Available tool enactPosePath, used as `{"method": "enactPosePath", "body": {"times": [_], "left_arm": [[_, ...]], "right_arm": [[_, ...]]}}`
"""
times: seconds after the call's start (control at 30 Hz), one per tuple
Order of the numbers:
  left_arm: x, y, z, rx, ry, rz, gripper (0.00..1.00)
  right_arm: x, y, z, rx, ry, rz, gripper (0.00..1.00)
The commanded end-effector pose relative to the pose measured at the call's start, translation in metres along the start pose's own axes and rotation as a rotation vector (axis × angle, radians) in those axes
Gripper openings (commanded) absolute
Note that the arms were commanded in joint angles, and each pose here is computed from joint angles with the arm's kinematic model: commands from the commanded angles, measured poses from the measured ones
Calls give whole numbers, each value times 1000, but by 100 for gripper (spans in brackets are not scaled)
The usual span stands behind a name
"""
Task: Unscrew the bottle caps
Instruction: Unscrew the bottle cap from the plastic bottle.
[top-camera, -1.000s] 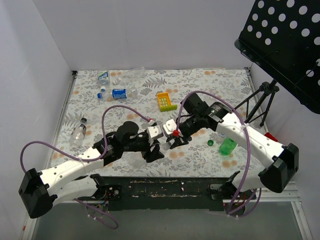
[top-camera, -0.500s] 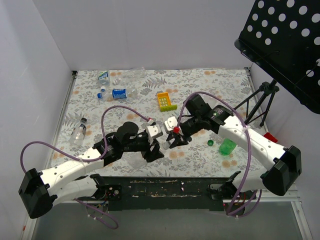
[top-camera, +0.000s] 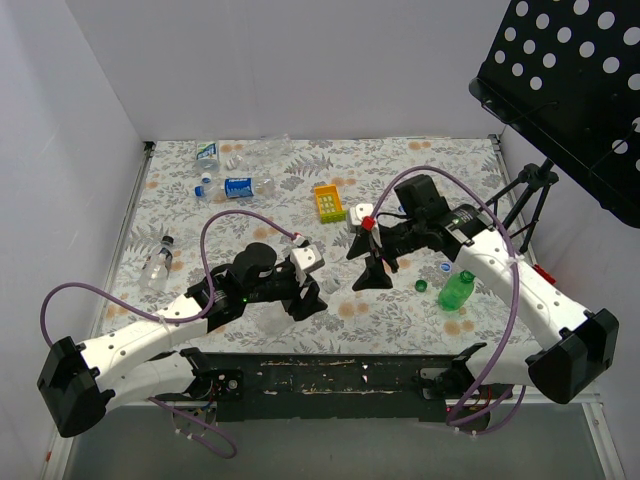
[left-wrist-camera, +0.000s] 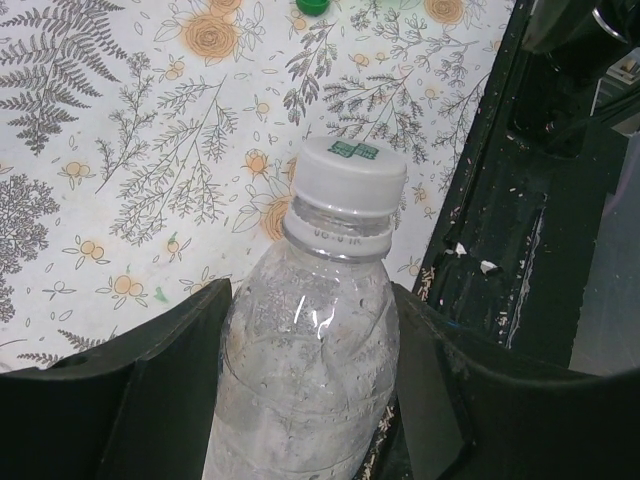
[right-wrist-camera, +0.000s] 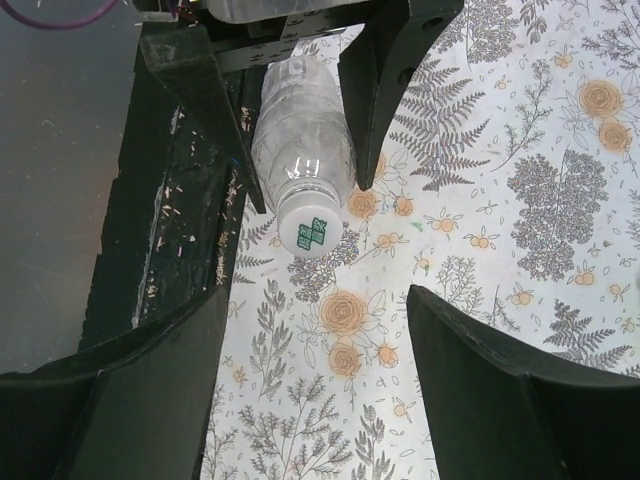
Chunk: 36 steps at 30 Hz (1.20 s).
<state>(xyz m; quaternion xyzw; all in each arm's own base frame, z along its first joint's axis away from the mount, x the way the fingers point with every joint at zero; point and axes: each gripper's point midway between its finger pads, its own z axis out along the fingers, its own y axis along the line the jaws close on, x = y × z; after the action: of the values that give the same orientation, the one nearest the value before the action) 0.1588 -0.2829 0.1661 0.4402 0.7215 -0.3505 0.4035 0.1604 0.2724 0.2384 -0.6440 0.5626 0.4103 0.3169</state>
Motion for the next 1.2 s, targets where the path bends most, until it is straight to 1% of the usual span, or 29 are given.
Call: {"method": "enactPosePath", "body": {"times": [0.0, 0.1, 0.23, 0.4, 0.5, 0.7, 0.9, 1.07, 1.1, 1.17], "left_arm": [[-8, 4, -1, -24, -27, 10, 0], [-11, 5, -1, -30, -32, 8, 0], [-13, 6, -1, -36, -38, 6, 0], [-14, 8, 0, -47, -41, 3, 0], [-14, 10, 1, -55, -40, 3, 0], [-19, 12, 3, -61, -52, -1, 0], [-20, 14, 6, -68, -51, -11, 0], [-19, 15, 8, -71, -48, -18, 0], [-19, 15, 8, -70, -47, -20, 0], [-18, 15, 8, -74, -45, -22, 0]], "right_arm": [[-21, 4, -12, 3, -51, 67, 80], [-28, 0, -14, 17, -83, 152, 79], [-31, -11, -11, 54, -124, 317, 78], [-11, -24, 1, 121, -100, 571, 76], [-7, -24, 7, 100, -89, 662, 76], [2, -26, 18, 87, -70, 739, 76], [13, -22, 32, 77, -23, 753, 75], [11, -20, 37, 56, -10, 747, 71], [11, -20, 37, 54, -8, 749, 70], [13, -19, 39, 48, 1, 749, 63]]}}
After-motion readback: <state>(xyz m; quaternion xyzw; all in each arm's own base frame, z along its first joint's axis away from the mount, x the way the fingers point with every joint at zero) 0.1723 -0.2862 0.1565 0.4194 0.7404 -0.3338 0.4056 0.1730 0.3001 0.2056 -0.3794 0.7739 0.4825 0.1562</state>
